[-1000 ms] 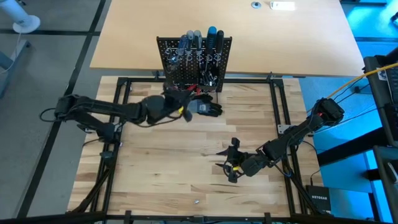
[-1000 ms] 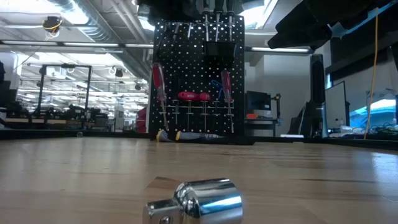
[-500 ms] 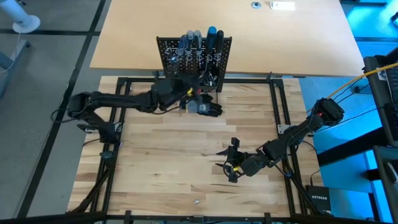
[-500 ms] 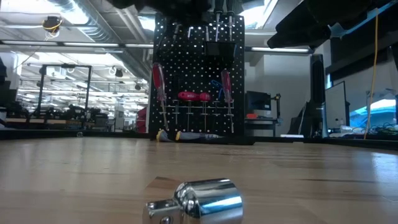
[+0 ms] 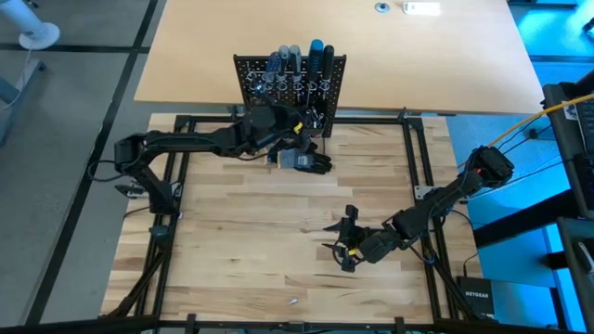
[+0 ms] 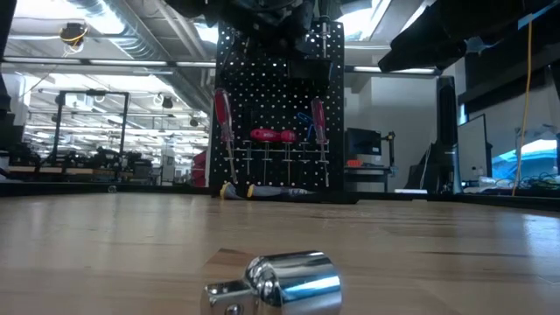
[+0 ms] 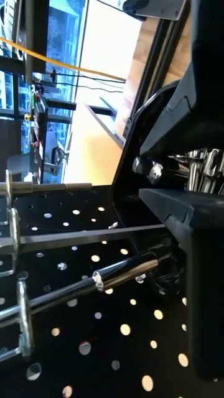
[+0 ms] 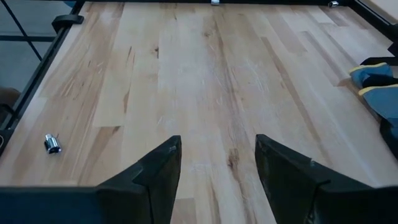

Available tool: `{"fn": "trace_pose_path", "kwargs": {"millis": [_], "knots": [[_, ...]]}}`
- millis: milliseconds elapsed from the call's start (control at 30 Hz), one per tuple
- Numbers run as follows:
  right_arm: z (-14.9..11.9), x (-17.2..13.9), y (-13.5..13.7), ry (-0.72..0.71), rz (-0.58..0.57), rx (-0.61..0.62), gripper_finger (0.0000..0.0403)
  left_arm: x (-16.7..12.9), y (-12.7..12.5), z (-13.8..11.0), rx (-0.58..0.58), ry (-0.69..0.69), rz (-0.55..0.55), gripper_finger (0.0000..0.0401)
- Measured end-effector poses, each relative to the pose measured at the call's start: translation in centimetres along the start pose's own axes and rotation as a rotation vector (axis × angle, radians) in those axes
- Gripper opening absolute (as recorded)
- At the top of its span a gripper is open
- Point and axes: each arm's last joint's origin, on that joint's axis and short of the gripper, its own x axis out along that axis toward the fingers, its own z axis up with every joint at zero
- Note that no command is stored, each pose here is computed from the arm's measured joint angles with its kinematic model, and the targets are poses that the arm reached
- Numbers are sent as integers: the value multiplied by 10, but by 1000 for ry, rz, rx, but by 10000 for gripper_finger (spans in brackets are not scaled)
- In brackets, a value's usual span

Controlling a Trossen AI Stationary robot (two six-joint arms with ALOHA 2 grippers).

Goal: Hang tools onto peg board
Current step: Put the socket into the pegboard bin

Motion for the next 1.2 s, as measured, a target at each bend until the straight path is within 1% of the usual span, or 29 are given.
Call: {"fn": "trace_pose_path", "kwargs": {"millis": [233, 367, 467, 533, 633, 733, 833, 900, 967, 1067, 1200], "knots": [[-1, 0, 0, 5, -2, -3, 202, -3, -5, 1, 32, -4, -14, 138], [-1, 0, 0, 5, -2, -4, 202, -16, -11, 9, 119, 0, -36, 156], [-1, 0, 0, 6, -2, -4, 202, -41, -14, 21, 158, 35, -20, 158], [-1, 0, 0, 8, -3, -5, 202, -64, -14, 29, 197, 85, -25, 158], [-1, 0, 0, 10, -4, -6, 202, -105, -14, 35, 245, 187, -75, 159], [-1, 0, 0, 9, -4, -6, 202, -145, -11, 35, 250, 304, -138, 159], [-1, 0, 0, 5, -2, -3, 202, -175, -8, 25, 239, 458, -169, 159], [0, 0, 0, 2, -1, -1, 202, -190, -8, 15, 235, 572, -183, 159], [0, 0, 0, 0, 0, 2, 202, -200, -10, 7, 208, 657, -189, 159], [0, 0, 0, -2, 1, 8, 202, -206, -15, -5, 185, 700, -188, 159], [0, 0, 0, -4, 2, 10, 202, -205, -20, -27, 214, 740, -189, 162]]}}
